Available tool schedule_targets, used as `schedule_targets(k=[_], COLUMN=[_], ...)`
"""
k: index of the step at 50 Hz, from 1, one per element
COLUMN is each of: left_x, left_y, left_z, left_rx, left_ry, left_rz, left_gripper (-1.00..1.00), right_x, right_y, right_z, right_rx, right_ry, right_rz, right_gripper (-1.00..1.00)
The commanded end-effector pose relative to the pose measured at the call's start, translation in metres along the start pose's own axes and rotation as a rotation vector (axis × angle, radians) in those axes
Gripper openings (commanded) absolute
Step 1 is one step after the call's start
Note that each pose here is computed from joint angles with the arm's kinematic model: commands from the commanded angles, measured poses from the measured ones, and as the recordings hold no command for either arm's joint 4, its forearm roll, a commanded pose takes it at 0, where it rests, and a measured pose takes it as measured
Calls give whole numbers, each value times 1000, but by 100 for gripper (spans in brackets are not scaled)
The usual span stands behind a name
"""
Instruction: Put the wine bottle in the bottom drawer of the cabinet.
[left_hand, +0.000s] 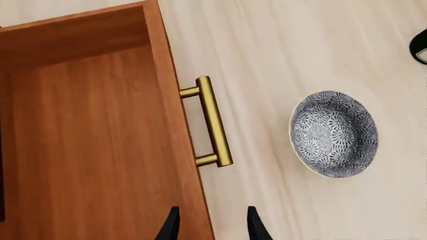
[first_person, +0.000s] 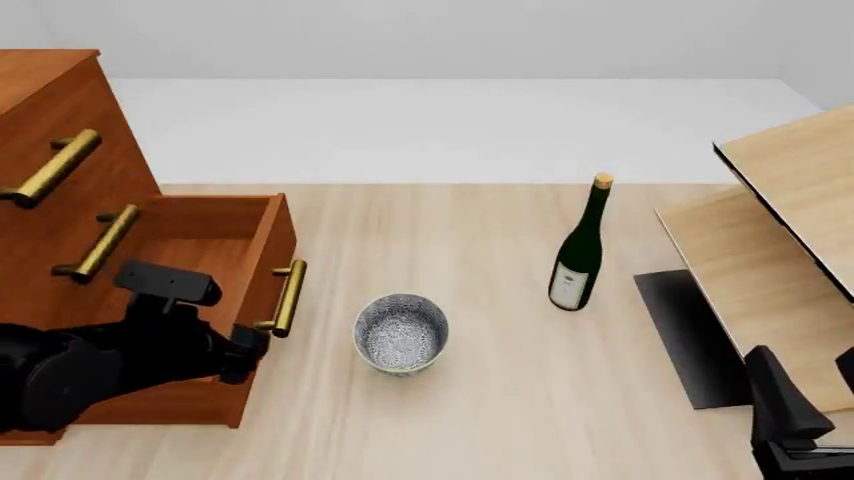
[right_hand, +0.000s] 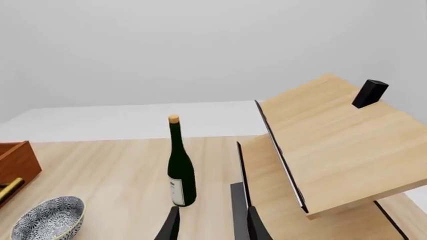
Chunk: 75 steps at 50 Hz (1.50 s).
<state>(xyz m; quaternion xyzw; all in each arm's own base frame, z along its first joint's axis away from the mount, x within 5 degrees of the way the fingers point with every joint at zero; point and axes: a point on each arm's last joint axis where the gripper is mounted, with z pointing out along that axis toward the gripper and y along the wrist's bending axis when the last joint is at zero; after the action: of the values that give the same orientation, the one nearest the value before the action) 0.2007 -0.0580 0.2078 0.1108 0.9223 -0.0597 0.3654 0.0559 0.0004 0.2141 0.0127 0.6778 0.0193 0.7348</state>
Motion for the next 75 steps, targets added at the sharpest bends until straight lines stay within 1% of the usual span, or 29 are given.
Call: schedule_targets(k=[1, 17, 18, 20, 26, 27, 30, 31, 40, 44, 47, 48, 50, 52, 53, 54, 55, 56, 57, 59, 60, 62, 63, 66, 69, 71, 72, 73, 75], left_x=[4, 8, 7, 8, 8, 10, 12, 15, 9, 5, 0, -4, -8, -13, -16, -18, -26, -28, -33, -41, -44, -50, -53, -62, -72, -77, -81, -84, -84], left_y=[-7, -17, -22, -22, -33, -36, -36, -41, -46, -41, -37, -32, -31, -27, -27, -26, -24, -21, -20, -20, -19, -20, -19, -21, -21, -21, -17, -18, -18], left_z=[9, 15, 14, 13, 5, 7, 8, 9, 5, 1, -7, -14, -18, -29, -33, -36, -48, -49, -57, -67, -74, -79, -89, -97, -110, -112, -121, -119, -123], left_rx=[21, 55, 71, 70, 109, 117, 120, 137, 152, 138, 129, 115, 111, 102, 99, 98, 92, 81, 78, 80, 74, 79, 77, 84, 86, 87, 72, 79, 74], left_ry=[11, 15, 16, 12, 5, 17, 12, 22, 8, -13, -30, -58, -55, -85, -84, -92, -137, -134, -161, -166, -197, -195, -226, -239, -294, -295, -341, -332, -360], left_rz=[-3, -3, -7, 2, 20, 0, 22, 23, 42, 49, 53, 76, 44, 67, 52, 62, 66, 42, 85, 48, 63, 55, 61, 60, 75, 58, 41, 31, 73], left_gripper=[100, 100, 100, 100, 100, 100, 100, 100, 100, 100, 100, 100, 100, 100, 100, 100, 100, 100, 100, 100, 100, 100, 100, 100, 100, 100, 100, 100, 100], right_x=[0, -1, 0, -1, 0, -1, 0, 0, -1, 0, 0, 0, 0, 0, 0, 0, 0, 0, 0, 0, 0, 0, 0, 0, 0, 0, 0, 0, 0], right_y=[0, 0, 0, 0, 0, 0, 0, 0, 0, 0, 0, 0, 0, 0, 0, 0, 0, 0, 0, 0, 0, 0, 0, 0, 0, 0, 0, 0, 0], right_z=[0, 0, 0, 0, 0, 0, 0, 0, 0, 0, 0, 0, 0, 0, 0, 0, 0, 0, 0, 0, 0, 0, 0, 0, 0, 0, 0, 0, 0], right_rx=[3, 7, 8, 6, 4, 3, 2, 2, 2, 1, 1, 2, 2, 0, 0, 0, 0, -1, -1, -3, -3, -3, -3, -4, -4, -4, -4, -5, -4], right_ry=[-1, -3, -3, -3, -2, -2, -2, -1, -2, -1, 0, -1, 0, 1, 0, 0, 1, 1, 1, 1, 1, 2, 2, 2, 3, 3, 3, 3, 3], right_rz=[2, 4, 5, 3, 1, 0, 0, 0, -1, -2, -1, -1, 0, -1, -1, -1, -2, -3, -3, -4, -3, -4, -5, -6, -8, -8, -9, -10, -9], right_gripper=[100, 100, 100, 100, 100, 100, 100, 100, 100, 100, 100, 100, 100, 100, 100, 100, 100, 100, 100, 100, 100, 100, 100, 100, 100, 100, 100, 100, 100])
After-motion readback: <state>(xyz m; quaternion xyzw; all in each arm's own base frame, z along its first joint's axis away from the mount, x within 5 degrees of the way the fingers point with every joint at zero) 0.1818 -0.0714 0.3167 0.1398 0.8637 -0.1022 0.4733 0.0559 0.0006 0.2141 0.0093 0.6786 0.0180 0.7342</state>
